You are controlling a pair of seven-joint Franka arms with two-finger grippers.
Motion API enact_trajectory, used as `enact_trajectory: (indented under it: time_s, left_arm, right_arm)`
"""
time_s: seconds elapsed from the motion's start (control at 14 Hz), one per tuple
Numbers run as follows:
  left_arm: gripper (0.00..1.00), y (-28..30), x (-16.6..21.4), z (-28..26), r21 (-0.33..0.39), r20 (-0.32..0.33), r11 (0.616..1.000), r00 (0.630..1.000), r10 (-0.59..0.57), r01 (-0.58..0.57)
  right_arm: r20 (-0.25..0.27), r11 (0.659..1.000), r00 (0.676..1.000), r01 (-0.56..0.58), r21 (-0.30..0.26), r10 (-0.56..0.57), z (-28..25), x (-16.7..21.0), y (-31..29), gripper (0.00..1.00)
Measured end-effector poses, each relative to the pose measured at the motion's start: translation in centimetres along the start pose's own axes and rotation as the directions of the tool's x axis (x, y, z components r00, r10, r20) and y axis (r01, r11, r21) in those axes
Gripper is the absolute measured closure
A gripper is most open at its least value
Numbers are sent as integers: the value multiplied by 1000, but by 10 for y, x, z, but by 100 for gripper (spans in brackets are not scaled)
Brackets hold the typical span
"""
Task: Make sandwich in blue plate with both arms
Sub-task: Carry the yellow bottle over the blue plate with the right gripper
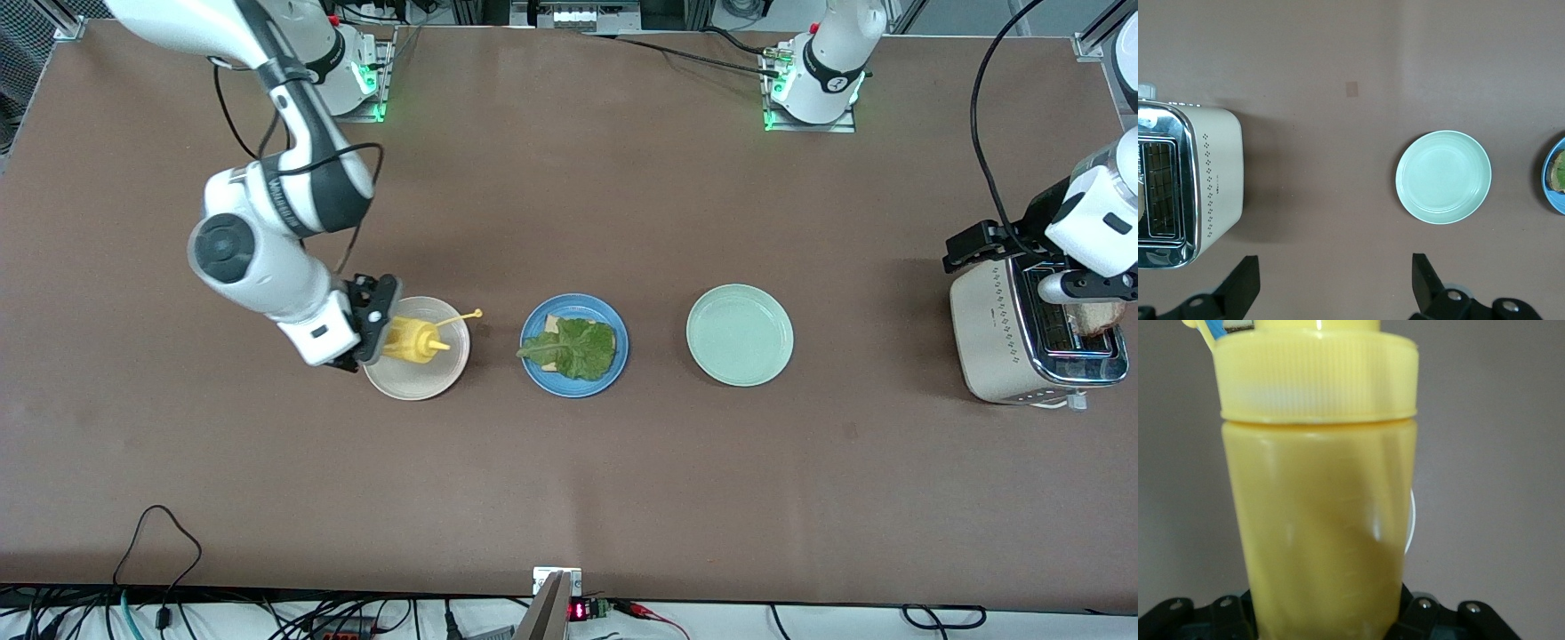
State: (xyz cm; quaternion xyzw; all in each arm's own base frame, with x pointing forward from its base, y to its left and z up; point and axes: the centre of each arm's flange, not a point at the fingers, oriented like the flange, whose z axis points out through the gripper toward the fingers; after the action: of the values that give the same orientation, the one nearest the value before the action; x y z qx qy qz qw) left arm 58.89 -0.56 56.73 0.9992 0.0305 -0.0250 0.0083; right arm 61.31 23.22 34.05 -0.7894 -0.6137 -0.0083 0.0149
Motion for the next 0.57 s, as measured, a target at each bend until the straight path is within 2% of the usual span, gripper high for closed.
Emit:
enact_trajectory:
  time_s: [0.29, 0.57]
  left_arm:
    - [0, -4, 0, 0, 0, 6, 1000, 1000, -6, 6]
    - [0, -3, -1, 1, 1, 15, 1000, 1000, -5, 5]
  right_arm:
    - [84, 999, 996, -15, -48, 19, 16, 52, -43, 38]
    - [131, 998, 991, -23, -66, 31, 39, 76, -66, 38]
